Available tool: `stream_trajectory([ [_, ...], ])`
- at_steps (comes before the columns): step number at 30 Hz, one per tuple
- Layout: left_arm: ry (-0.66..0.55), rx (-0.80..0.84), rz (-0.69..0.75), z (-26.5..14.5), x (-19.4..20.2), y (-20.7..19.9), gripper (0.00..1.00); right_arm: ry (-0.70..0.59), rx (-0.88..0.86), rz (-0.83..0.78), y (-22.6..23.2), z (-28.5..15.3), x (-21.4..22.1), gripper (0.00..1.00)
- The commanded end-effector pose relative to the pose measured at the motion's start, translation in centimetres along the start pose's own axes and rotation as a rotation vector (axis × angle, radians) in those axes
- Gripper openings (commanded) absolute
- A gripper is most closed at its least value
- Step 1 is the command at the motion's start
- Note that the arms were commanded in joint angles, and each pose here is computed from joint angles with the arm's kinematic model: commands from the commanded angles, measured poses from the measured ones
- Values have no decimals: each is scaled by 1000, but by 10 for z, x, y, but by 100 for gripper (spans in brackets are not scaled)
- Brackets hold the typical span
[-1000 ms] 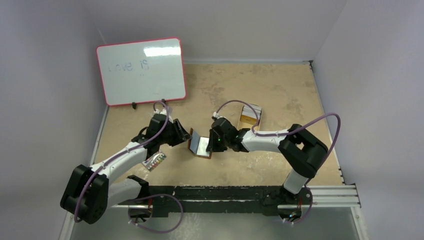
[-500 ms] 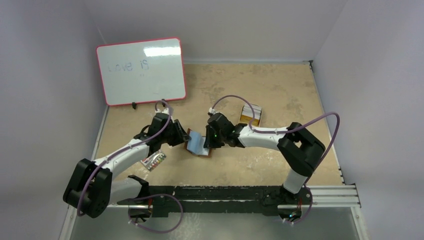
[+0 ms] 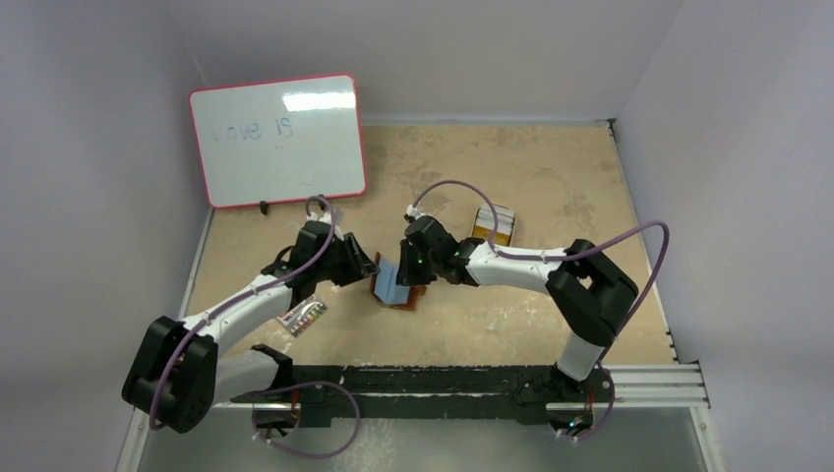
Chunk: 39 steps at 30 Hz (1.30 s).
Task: Put the credit cards into the card holder
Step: Open the card holder at the center of the board.
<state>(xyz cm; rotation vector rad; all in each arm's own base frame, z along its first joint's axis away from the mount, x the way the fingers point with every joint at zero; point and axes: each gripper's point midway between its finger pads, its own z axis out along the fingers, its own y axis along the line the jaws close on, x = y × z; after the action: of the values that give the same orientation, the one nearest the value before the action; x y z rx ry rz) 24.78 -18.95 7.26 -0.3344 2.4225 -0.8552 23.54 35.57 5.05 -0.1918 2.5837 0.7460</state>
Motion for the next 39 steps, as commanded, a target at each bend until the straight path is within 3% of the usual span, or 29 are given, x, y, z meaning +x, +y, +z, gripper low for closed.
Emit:
stream_trajectory([
  [1, -16, 12, 36, -2, -7, -7, 36, -48, -36, -18, 17, -4, -19, 18],
  [13, 7, -8, 65, 2, -10, -8, 42, -54, -27, -19, 18, -1, -23, 18],
  [30, 18, -85, 110, 4, -11, 0, 37, -46, -6, -19, 12, -5, -20, 19],
  [33, 10, -95, 121, 2, -15, -1, 32, -50, 7, -18, 12, -11, -23, 20],
  [39, 19, -91, 128, 3, -13, -1, 6, -152, -15, -23, 27, -42, -49, 27],
])
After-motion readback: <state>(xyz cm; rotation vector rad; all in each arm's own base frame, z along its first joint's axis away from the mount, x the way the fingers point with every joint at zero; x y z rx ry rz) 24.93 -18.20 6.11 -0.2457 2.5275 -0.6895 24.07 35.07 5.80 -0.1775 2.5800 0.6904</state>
